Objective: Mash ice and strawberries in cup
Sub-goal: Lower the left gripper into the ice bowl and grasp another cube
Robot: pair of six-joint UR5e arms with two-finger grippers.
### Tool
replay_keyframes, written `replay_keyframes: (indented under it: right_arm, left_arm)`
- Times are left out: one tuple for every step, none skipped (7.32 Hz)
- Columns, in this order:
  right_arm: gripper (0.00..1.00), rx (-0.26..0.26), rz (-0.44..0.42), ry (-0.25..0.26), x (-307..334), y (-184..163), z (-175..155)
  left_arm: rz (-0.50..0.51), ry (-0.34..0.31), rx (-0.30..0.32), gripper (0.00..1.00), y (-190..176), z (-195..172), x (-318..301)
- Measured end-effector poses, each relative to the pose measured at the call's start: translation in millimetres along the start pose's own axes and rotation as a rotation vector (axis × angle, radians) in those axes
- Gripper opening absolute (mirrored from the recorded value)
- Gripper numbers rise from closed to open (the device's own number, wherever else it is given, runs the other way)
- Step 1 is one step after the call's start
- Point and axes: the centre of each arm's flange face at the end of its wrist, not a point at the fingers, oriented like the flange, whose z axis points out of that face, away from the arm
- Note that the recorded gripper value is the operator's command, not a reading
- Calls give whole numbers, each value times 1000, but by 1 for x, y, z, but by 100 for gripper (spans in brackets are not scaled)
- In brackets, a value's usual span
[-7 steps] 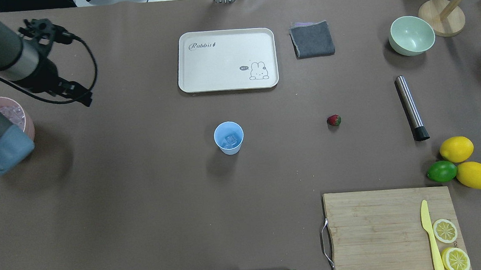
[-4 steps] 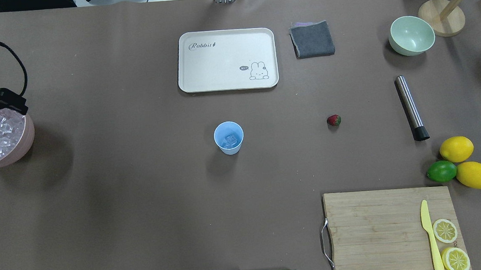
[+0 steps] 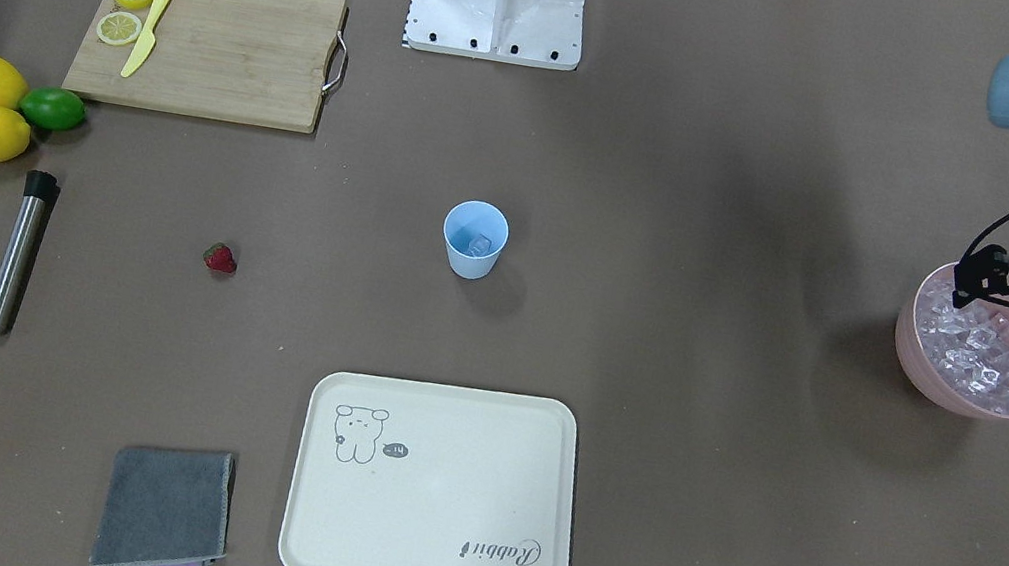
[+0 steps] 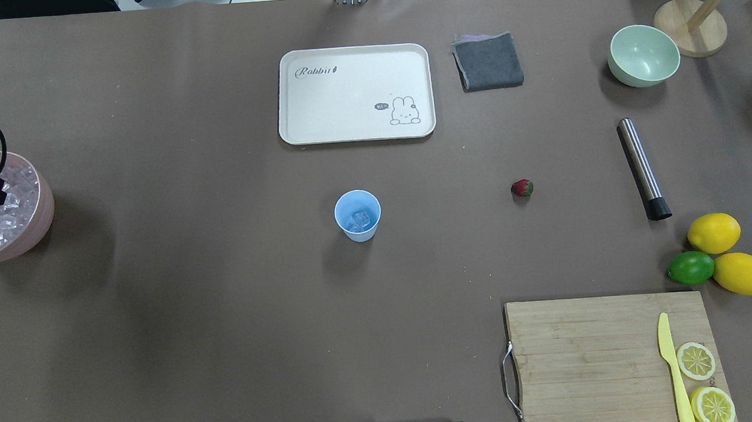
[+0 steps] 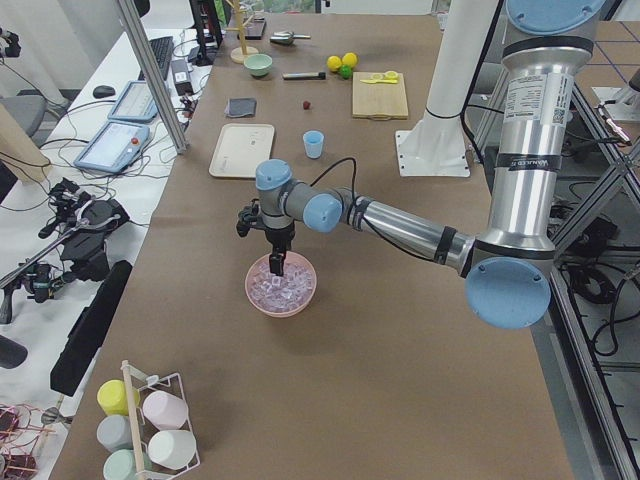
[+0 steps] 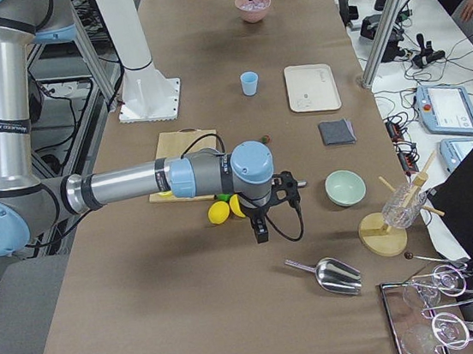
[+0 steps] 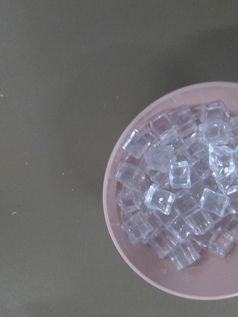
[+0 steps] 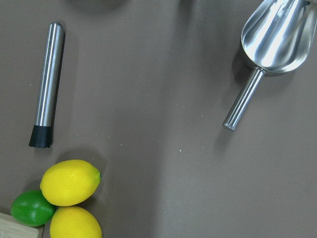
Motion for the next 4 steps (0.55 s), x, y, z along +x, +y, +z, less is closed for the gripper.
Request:
replay_keyframes:
  right_arm:
    - [100, 0, 0, 0, 0, 0, 0]
    - [100, 0, 1, 0, 0, 0, 0]
    - [100, -1, 1, 0, 0, 0, 0]
    - [100, -1, 2, 0, 1, 0, 1]
  left_arm:
    - [6, 5, 10, 93, 2, 12, -9]
    - [6, 9, 16, 93, 2, 20, -11]
    - [-2, 11, 14, 93, 1, 26, -10]
    - [-10, 9, 6, 93, 1, 32, -9]
